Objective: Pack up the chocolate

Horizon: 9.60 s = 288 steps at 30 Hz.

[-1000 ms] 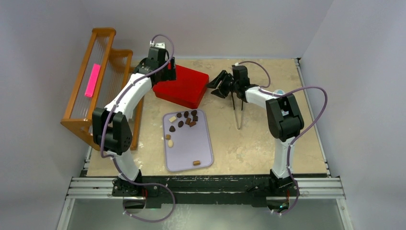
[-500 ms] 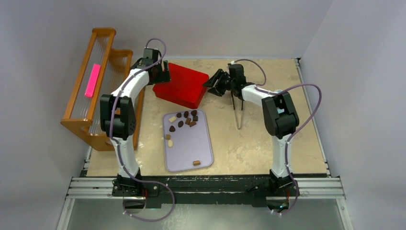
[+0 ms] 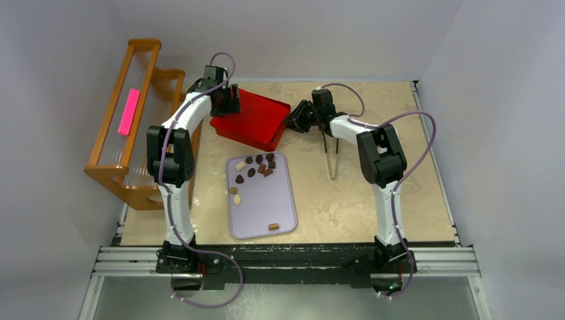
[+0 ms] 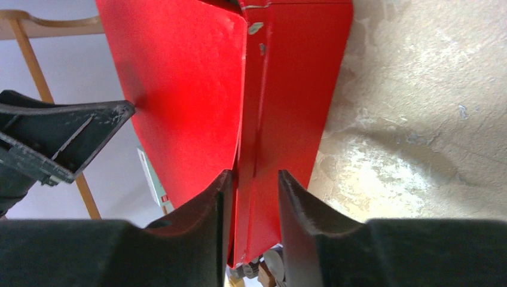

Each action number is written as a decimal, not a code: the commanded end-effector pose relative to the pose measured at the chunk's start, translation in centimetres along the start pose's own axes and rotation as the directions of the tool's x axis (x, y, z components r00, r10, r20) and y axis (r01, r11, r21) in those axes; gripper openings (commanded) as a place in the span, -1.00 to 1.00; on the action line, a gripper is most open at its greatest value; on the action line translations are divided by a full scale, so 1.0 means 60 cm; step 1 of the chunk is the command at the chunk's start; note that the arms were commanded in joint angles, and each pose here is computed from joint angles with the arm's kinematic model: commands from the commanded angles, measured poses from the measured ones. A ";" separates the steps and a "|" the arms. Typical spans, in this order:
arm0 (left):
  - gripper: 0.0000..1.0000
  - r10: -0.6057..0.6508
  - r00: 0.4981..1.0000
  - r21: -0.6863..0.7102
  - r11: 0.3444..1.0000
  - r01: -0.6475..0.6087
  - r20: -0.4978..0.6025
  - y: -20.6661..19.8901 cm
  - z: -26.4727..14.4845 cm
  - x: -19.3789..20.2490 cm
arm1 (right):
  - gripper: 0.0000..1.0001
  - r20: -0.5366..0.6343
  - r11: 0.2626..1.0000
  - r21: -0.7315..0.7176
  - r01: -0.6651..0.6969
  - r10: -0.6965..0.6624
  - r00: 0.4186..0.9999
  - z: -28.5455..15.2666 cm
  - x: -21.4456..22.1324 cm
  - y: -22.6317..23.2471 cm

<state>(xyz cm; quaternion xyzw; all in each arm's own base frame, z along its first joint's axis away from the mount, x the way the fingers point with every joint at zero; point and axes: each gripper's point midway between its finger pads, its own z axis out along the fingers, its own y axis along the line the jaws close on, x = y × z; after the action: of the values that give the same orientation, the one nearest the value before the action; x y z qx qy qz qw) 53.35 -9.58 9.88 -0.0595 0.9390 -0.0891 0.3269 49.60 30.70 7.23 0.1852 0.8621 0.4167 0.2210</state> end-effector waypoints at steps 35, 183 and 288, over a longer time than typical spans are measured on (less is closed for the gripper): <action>0.01 -0.127 0.992 -0.006 0.992 0.127 0.017 0.098 0.002 -0.030 | 0.18 0.056 0.988 -0.135 0.071 -0.064 0.996 -0.043 -0.002 0.100; 0.03 -0.142 0.990 0.199 0.971 0.135 0.020 0.033 -0.037 -0.064 | -1.00 0.364 0.868 -0.484 -0.113 0.317 0.876 -0.048 -0.035 0.087; -0.31 -0.157 0.986 0.217 0.962 0.164 -0.047 -0.004 0.082 -0.007 | -0.65 0.225 0.953 -0.176 0.248 -0.206 0.952 -0.078 -0.093 0.099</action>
<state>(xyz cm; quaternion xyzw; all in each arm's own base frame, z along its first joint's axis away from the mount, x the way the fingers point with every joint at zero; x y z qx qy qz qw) 57.15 -12.12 9.81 -0.0802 0.9003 -0.2659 0.3352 52.02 25.04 14.16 0.1771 0.8216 0.4003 0.3653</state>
